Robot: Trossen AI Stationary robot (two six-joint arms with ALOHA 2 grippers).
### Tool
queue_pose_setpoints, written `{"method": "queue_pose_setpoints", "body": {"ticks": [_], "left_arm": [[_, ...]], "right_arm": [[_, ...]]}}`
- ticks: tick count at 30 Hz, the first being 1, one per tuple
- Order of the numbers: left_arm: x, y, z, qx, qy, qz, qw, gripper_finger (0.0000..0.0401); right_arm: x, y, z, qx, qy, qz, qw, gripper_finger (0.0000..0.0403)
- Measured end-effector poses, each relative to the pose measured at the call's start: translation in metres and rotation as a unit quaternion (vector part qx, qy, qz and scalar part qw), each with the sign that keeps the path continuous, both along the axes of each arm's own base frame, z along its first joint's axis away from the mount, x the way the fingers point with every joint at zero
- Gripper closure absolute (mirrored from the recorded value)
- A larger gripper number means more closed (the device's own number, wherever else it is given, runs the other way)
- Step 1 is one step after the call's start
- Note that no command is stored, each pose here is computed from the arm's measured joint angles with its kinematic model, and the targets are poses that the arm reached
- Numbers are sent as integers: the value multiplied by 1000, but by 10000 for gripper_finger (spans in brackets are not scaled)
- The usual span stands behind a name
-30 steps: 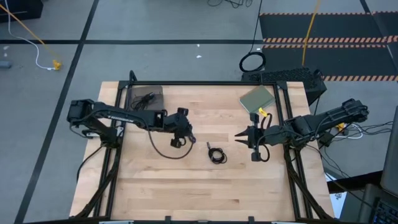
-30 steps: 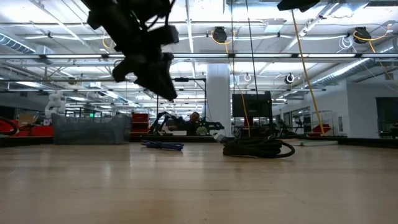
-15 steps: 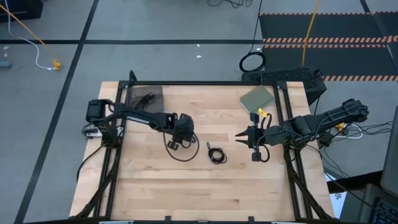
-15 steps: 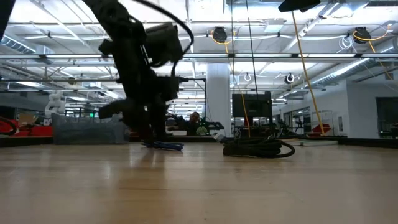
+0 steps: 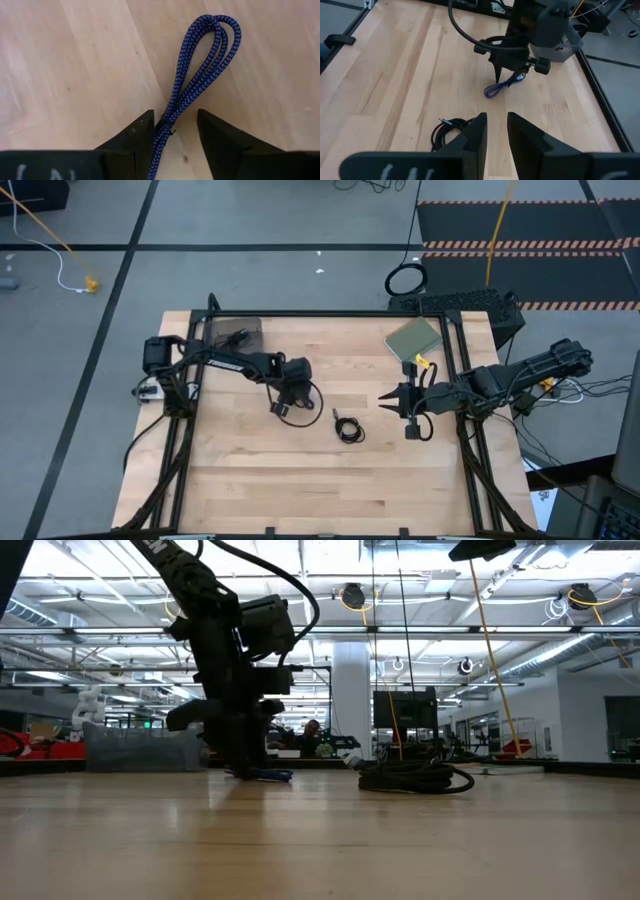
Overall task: Pick and place USB-C Cables
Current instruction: Put the purple charger cable into the black bin
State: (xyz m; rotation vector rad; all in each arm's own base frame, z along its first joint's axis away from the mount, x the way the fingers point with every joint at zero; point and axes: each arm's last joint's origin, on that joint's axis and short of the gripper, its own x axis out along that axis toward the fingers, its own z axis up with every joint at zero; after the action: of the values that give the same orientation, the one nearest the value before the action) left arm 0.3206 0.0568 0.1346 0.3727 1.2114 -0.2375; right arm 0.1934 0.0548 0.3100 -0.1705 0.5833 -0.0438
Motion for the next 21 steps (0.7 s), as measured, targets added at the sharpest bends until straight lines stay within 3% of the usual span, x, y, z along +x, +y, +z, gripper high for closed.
{"method": "queue_pose_setpoints", "body": {"ticks": [12, 15, 21], "left_arm": [[0, -1, -1, -33, -3, 27, 999, 372], [0, -1, -1, -38, -3, 44, 998, 378], [0, -8, 3, -36, -8, 64, 997, 349]], "right_arm": [[0, 0, 0, 0, 0, 0, 1000, 337], [0, 0, 0, 0, 0, 0, 1000, 337], [0, 0, 0, 0, 0, 0, 1000, 337]]}}
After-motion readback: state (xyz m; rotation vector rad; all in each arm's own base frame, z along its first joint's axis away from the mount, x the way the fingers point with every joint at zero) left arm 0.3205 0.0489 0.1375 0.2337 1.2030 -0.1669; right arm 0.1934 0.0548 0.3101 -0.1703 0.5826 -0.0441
